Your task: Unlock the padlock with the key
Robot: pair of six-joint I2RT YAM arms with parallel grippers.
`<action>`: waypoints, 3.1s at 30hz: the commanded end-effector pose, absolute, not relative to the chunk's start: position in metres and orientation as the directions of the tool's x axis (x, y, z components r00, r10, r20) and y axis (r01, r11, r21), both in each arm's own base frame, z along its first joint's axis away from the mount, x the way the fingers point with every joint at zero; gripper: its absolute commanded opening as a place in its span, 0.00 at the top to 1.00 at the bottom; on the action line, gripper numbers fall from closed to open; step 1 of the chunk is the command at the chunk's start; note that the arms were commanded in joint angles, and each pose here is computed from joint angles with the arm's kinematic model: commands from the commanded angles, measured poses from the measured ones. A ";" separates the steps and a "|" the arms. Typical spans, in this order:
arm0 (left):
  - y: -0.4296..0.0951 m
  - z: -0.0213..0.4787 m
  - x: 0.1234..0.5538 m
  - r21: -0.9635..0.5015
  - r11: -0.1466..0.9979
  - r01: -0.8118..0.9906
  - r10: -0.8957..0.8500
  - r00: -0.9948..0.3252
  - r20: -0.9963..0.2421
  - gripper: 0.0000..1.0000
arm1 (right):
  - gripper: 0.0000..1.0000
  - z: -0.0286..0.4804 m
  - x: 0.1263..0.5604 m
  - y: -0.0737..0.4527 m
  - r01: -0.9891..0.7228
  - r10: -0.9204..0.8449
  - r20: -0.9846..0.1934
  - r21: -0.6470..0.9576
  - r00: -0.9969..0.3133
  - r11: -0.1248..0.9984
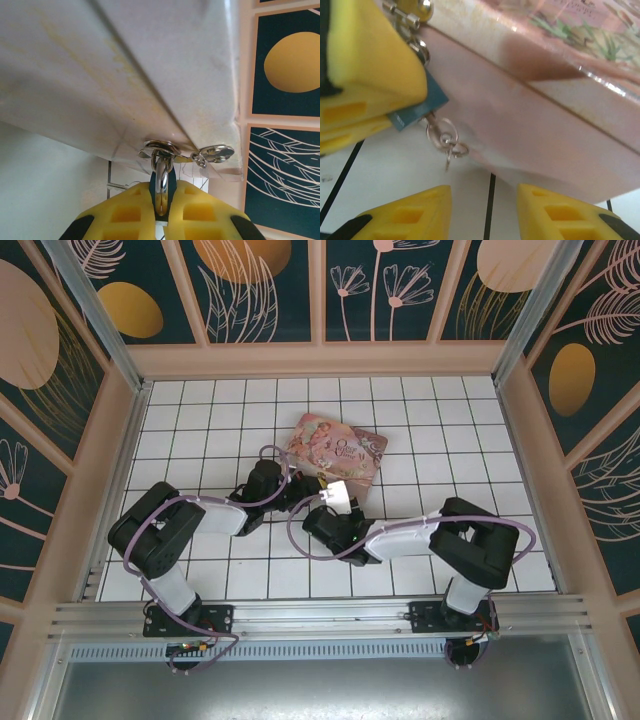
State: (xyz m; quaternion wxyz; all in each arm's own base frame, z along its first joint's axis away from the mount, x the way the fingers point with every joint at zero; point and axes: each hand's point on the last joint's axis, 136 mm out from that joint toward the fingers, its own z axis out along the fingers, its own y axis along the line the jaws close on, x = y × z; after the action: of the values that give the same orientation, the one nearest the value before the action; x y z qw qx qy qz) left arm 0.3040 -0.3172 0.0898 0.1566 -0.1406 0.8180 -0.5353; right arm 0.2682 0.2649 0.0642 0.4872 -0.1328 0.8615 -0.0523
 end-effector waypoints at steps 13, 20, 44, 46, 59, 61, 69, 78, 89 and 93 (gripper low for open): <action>-0.325 0.124 0.307 -0.945 0.325 0.032 -0.371 -0.915 -0.159 1.00 | 0.64 0.087 0.302 0.288 -0.196 -0.243 -0.854 -0.169 -0.459 0.966; -0.326 0.118 0.305 -0.945 0.327 0.024 -0.363 -0.920 -0.149 1.00 | 0.80 0.096 0.315 0.297 -0.208 -0.211 -0.863 -0.127 -0.458 0.970; -0.324 0.113 0.306 -0.946 0.325 0.011 -0.377 -0.915 -0.141 1.00 | 1.00 0.137 0.303 0.309 -0.429 0.159 -0.744 0.531 -0.649 0.731; -0.324 0.112 0.306 -0.944 0.329 0.010 -0.377 -0.915 -0.141 1.00 | 0.98 0.134 0.302 0.304 -0.415 0.166 -0.734 0.538 -0.658 0.734; -0.327 0.117 0.310 -0.945 0.326 0.020 -0.375 -0.915 -0.148 1.00 | 0.60 0.129 0.269 0.268 -0.384 0.160 -0.712 0.537 -0.684 0.751; -0.328 0.119 0.310 -0.946 0.322 0.022 -0.373 -0.916 -0.148 1.00 | 0.60 0.130 0.268 0.264 -0.380 0.148 -0.726 0.509 -0.672 0.772; -0.329 0.120 0.311 -0.946 0.323 0.023 -0.371 -0.916 -0.149 1.00 | 0.60 0.112 0.272 0.258 -0.333 -0.064 -0.812 0.165 -0.581 0.928; -0.328 0.119 0.311 -0.945 0.325 0.024 -0.370 -0.917 -0.150 1.00 | 0.61 0.099 0.279 0.269 -0.312 -0.173 -0.825 0.004 -0.538 0.950; -0.328 0.119 0.310 -0.947 0.321 0.021 -0.369 -0.918 -0.146 1.00 | 0.62 0.095 0.294 0.287 -0.320 -0.225 -0.819 -0.053 -0.528 0.946; -0.328 0.120 0.310 -0.948 0.319 0.023 -0.369 -0.918 -0.146 1.00 | 0.63 0.087 0.297 0.287 -0.317 -0.245 -0.807 -0.076 -0.537 0.945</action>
State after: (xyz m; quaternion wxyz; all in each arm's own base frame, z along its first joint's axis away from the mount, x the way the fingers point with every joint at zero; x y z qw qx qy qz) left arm 0.3103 -0.3148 0.0970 0.1634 -0.1425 0.8113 -0.5429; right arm 0.2899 0.2858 0.0833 0.4461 -0.1581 0.8790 0.0585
